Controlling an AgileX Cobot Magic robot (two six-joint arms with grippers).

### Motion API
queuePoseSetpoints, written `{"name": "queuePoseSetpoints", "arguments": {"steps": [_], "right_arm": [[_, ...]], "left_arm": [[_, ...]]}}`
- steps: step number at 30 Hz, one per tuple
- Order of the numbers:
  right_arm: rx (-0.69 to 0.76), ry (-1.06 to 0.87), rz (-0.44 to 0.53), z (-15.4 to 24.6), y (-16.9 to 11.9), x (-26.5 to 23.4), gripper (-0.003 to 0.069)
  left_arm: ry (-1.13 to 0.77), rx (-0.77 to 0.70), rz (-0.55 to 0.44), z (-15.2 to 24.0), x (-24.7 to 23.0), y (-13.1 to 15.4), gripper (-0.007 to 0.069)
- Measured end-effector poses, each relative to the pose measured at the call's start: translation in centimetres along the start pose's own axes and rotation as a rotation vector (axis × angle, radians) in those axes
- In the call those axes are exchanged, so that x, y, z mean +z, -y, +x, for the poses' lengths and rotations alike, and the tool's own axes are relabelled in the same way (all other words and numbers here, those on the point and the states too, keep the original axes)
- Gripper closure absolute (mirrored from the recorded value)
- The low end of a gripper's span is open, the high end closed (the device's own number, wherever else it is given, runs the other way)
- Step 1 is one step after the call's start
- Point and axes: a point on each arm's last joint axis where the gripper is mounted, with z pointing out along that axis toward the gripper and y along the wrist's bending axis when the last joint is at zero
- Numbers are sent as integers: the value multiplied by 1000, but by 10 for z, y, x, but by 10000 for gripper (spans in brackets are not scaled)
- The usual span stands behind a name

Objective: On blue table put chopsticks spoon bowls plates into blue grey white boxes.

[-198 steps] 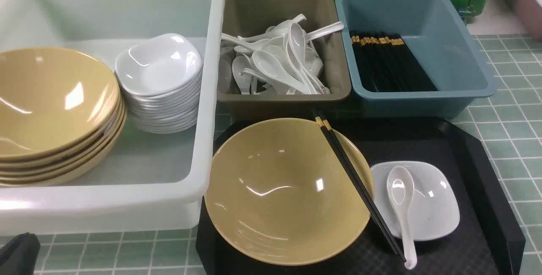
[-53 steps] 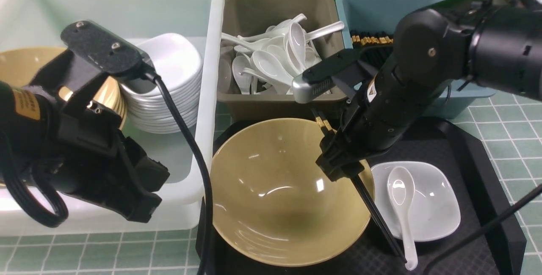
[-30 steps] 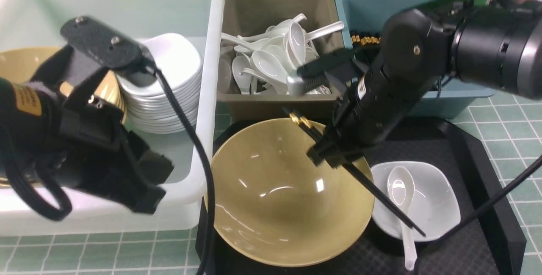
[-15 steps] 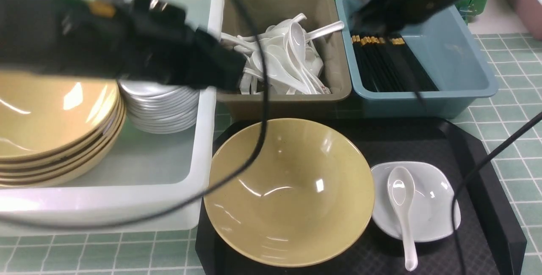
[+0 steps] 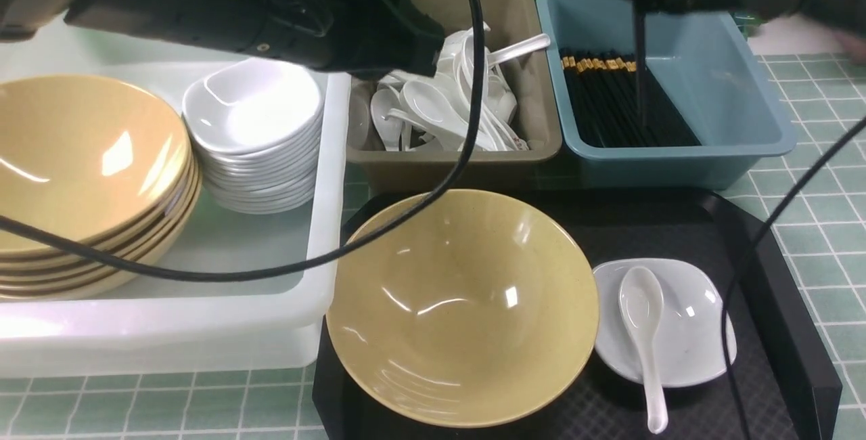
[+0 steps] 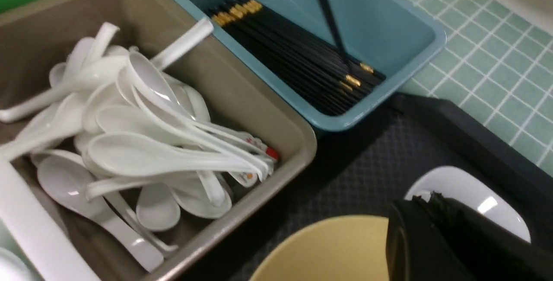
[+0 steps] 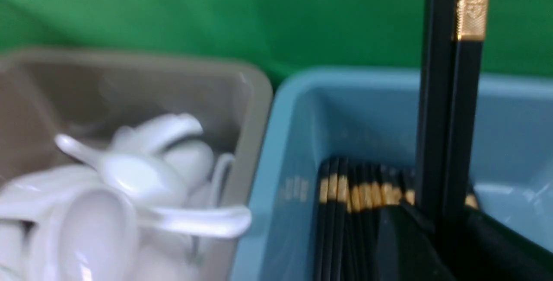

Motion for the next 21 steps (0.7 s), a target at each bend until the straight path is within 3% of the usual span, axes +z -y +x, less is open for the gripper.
{"name": "queuePoseSetpoints", "arguments": {"steps": [7,10,14,21], "right_arm": [[18,-133,20,30,6,23,460],[20,-174,25,25,5,14,362],[3,-303,37,5,2,-15,235],[-148,-540,16,-21,-2,-87,188]], "left_arm": [[-104,12,60,9,-4,7,624],[-109,33,59,9,-12,9,624],[-93,108,20,6,-38,15,624],[-125,208,-91,17,-98,27,624]]}}
